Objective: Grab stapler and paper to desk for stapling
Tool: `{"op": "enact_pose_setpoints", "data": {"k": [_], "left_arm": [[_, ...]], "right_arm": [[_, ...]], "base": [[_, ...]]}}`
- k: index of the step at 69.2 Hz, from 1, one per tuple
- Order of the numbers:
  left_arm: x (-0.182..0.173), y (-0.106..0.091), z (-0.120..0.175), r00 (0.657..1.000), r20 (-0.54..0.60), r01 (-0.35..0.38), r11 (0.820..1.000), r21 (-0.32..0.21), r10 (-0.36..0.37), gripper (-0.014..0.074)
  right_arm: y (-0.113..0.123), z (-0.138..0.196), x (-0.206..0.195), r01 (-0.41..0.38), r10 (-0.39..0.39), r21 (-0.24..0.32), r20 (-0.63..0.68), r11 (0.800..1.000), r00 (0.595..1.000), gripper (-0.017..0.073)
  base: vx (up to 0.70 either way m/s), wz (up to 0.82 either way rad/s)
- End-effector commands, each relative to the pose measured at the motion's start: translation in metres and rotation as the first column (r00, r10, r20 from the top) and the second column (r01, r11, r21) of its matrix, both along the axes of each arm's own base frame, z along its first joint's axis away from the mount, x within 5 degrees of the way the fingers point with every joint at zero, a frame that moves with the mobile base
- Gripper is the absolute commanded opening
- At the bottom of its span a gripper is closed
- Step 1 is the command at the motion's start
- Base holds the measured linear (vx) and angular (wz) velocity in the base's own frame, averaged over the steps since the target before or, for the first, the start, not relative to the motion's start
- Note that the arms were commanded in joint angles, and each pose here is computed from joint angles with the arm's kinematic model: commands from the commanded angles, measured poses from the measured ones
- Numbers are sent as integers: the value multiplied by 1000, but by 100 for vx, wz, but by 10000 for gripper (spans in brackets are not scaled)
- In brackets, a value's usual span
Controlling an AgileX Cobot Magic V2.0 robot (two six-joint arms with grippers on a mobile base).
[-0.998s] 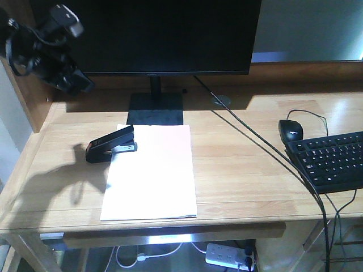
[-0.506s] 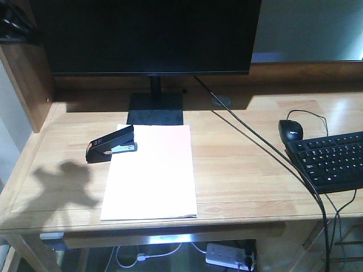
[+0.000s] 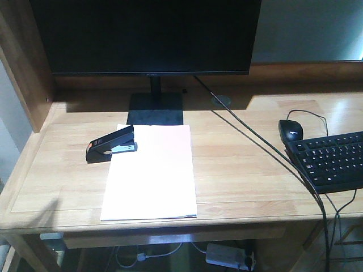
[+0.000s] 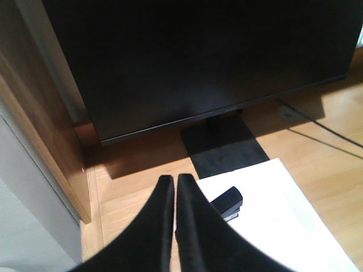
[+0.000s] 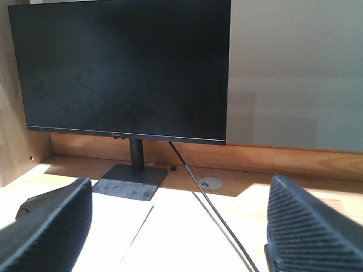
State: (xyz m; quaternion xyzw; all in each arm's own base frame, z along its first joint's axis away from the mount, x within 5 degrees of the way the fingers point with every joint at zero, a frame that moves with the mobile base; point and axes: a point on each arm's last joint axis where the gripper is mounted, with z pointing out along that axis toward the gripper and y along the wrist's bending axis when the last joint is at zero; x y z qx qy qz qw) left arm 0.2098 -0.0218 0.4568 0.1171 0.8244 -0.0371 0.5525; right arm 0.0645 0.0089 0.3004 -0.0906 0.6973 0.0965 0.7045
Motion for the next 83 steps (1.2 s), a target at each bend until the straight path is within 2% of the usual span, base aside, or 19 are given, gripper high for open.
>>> {"op": "enact_pose_setpoints", "data": {"k": [1,16,36,45,54,71,78,83], "left_arm": [[-30,2,6,981,189,-25,998,-52,34,-6],[-91,8,-43,950,301,-57,996,-73,77,-6],[-148,10,-119,940,330,-53,993,-101,84,-6],[-164,12,-144,907,407,-62,991,-116,104,-6],[-171,13,-155,883,454,-66,990,-126,117,-6],[-171,13,-158,887,448,-65,990,-124,114,-6],[-171,13,-158,887,448,-65,990,-124,114,-6],[-171,13,-158,887,448,-65,990,-124,114,-6]], "right_arm": [[2,11,-1,-26,26,-14,55,1000,998,591],[2,11,-1,-26,26,-14,55,1000,998,591],[2,11,-1,-26,26,-14,55,1000,998,591],[2,11,-1,-26,26,-14,55,1000,998,591],[2,11,-1,-26,26,-14,55,1000,998,591],[2,11,-1,-26,26,-14,55,1000,998,591],[1,12,-1,-8,14,-72,83,997,996,591],[1,12,0,-3,10,-74,85,997,996,583]], "base": [[0,0],[0,0],[0,0],[0,0],[0,0],[0,0],[0,0],[0,0]]}}
